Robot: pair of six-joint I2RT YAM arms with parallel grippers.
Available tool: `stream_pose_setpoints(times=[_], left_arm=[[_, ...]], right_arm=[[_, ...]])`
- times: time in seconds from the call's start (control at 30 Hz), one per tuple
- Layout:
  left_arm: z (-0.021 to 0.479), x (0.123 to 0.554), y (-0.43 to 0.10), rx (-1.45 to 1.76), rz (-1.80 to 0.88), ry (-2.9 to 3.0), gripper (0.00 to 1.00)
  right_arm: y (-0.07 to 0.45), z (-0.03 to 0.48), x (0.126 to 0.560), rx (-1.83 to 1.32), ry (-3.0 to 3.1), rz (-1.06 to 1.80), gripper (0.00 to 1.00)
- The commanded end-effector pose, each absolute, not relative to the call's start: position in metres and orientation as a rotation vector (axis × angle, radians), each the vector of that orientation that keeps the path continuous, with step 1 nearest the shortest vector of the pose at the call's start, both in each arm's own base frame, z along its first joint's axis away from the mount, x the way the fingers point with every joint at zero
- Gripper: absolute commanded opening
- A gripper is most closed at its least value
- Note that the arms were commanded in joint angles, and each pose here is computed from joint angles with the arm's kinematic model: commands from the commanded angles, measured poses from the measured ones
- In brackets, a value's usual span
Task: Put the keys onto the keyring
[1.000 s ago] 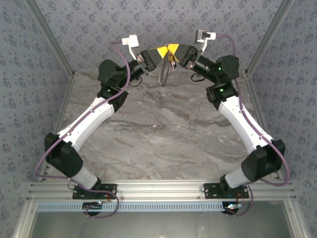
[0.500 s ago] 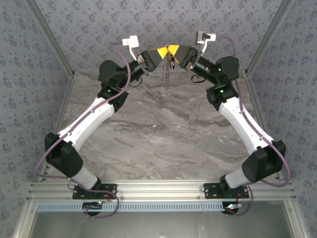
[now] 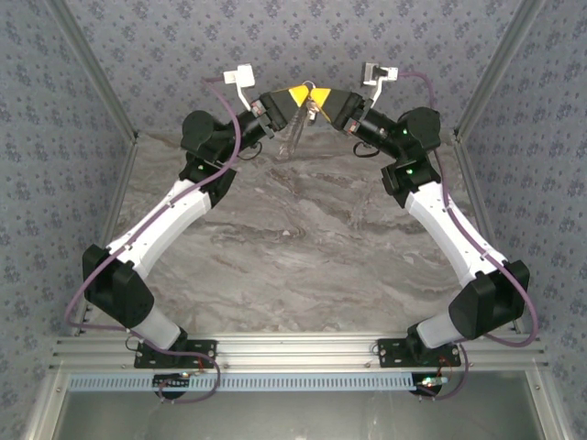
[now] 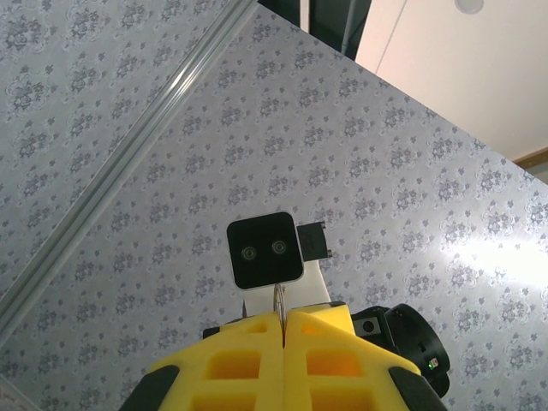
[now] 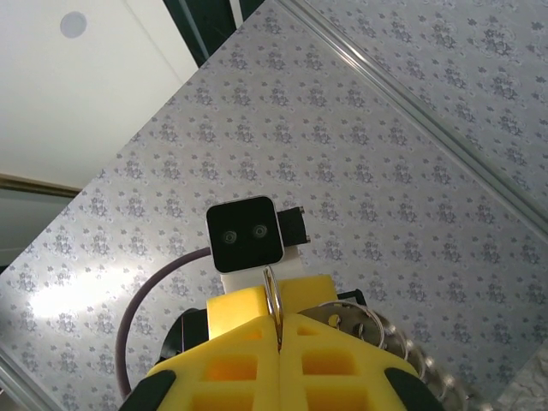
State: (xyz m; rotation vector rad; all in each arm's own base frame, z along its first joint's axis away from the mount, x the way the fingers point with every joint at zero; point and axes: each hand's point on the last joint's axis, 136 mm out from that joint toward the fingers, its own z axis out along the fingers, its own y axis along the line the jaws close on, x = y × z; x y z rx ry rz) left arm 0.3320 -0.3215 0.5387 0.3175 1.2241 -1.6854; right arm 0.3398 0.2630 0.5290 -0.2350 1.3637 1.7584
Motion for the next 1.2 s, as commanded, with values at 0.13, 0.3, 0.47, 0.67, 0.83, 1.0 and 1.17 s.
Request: stream_pose_setpoints(times=[0.13, 0.3, 0.47, 0.67, 0.83, 1.0, 1.17], left_arm=[[0.560, 0.321, -0.311, 0.337, -1.683, 1.121, 0.00], [0.558, 0.320, -0.311, 0.339, -1.685, 1.125, 0.00], [0.558, 0.320, -0.312, 0.342, -1.686, 1.126, 0.00], [0.558, 0.319, -0.312, 0.344, -1.688, 1.125, 0.00], [0.558, 0.320, -0.313, 0.344, -1.688, 1.126, 0.00], [0.557, 0.320, -0.313, 0.344, -1.693, 1.128, 0.00], [0.554, 0.322, -0.311, 0.348, -1.667, 1.154, 0.07]], right_arm=[[0.264, 0.542, 0.326, -0.284, 1.334, 1.763, 0.18], [0.264, 0.549, 0.328, -0.289, 1.316, 1.760, 0.21], [0.266, 0.554, 0.330, -0.295, 1.302, 1.763, 0.20], [0.267, 0.558, 0.331, -0.302, 1.293, 1.767, 0.13], [0.270, 0.556, 0.331, -0.314, 1.301, 1.773, 0.00], [0.270, 0.553, 0.330, -0.318, 1.312, 1.772, 0.00], [0.262, 0.548, 0.331, -0.315, 1.326, 1.748, 0.00]])
